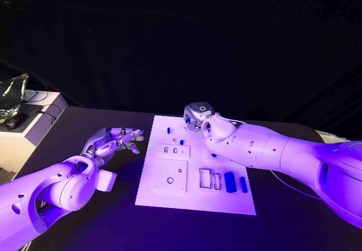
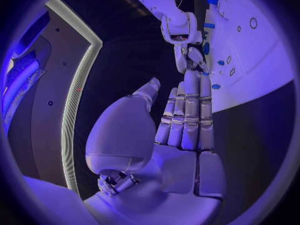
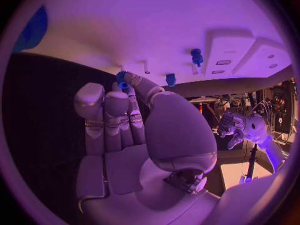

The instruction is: Assemble the parts on the task board

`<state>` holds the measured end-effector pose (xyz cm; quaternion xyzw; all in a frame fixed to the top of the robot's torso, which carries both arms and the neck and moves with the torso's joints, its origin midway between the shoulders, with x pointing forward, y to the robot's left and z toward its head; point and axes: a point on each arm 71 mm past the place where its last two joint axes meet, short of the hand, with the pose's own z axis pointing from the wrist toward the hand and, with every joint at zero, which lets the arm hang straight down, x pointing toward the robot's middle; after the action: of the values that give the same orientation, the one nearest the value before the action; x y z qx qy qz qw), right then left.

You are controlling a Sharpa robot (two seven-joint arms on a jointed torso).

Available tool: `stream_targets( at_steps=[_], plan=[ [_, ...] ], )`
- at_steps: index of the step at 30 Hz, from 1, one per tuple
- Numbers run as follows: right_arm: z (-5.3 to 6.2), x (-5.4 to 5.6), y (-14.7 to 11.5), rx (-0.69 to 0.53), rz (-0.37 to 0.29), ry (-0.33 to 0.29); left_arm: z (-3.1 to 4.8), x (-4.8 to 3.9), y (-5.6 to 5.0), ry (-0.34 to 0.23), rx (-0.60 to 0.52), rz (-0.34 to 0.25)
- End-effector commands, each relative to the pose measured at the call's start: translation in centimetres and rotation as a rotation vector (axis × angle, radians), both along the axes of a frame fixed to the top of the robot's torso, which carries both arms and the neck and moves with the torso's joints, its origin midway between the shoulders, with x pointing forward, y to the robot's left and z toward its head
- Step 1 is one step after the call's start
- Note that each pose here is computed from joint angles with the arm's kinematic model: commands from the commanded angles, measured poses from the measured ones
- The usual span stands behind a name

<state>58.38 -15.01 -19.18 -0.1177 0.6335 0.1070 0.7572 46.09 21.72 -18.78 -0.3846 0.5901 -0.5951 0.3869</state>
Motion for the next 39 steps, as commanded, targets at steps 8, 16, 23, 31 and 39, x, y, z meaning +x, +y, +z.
stream_targets(
  at_steps=[8,16,23,31,39],
  plan=[
    [-0.5,0.1,-0.2,-0.024,-0.007,0.032,0.17,-0.06,-0.2,-0.004,-0.008,-0.017],
    [-0.6,0.1,-0.1,-0.007,0.016,0.049,0.19,-0.05,-0.2,-0.004,-0.008,-0.017],
    [-0.4,0.0,-0.2,0.023,0.024,0.025,0.16,-0.01,-0.1,-0.003,-0.007,-0.014],
    [-0.1,-0.4,-1.1,0.068,0.020,0.000,0.15,0.00,0.0,-0.001,-0.005,-0.014],
    [1.6,-1.6,-3.7,0.209,-0.001,-0.033,0.08,0.09,0.1,0.000,-0.004,-0.014]
  ],
)
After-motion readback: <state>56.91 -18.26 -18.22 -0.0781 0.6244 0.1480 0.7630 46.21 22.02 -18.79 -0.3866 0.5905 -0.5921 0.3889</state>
